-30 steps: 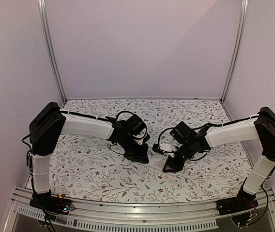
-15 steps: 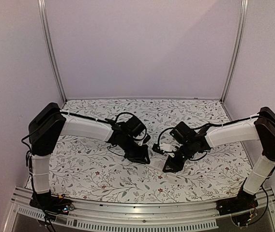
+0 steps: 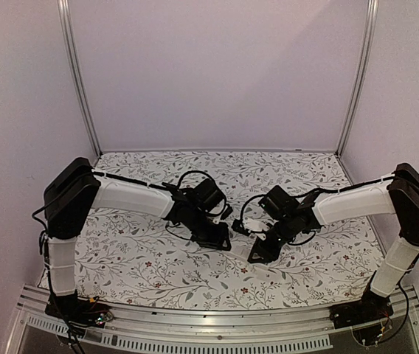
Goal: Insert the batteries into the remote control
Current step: Load the battery cover onto the remote control without the battery cover.
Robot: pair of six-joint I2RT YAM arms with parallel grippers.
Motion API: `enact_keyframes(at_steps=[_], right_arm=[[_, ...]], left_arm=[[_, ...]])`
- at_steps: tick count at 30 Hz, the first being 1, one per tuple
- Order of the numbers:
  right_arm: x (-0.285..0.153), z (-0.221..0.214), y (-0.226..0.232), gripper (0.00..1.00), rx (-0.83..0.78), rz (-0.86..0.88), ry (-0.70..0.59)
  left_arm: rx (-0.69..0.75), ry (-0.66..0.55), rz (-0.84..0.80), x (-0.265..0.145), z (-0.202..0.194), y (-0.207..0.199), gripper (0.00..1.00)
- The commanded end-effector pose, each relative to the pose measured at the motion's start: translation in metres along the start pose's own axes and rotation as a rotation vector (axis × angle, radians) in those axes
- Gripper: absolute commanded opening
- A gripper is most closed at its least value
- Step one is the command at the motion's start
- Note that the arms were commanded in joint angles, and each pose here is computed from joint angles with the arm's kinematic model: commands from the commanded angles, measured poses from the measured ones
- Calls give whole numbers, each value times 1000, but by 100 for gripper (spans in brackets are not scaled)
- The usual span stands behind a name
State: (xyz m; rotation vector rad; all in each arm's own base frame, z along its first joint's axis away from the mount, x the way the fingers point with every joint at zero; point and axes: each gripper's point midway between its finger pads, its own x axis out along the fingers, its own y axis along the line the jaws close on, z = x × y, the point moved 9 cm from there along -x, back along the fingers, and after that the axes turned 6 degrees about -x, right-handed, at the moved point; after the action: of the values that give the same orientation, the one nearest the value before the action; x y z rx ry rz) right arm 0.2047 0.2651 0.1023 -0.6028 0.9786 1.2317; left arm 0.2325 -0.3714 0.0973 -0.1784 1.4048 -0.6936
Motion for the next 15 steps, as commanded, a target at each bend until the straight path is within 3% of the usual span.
enact_keyframes(at_steps=[1,15], right_arm=[[6,1,-1,15,-20,-21,9],[6,1,-1,14,-17,-16,11]], left_arm=[[42,47,83,20,-15,4,29],[46,-16,143,1,-8,11,32]])
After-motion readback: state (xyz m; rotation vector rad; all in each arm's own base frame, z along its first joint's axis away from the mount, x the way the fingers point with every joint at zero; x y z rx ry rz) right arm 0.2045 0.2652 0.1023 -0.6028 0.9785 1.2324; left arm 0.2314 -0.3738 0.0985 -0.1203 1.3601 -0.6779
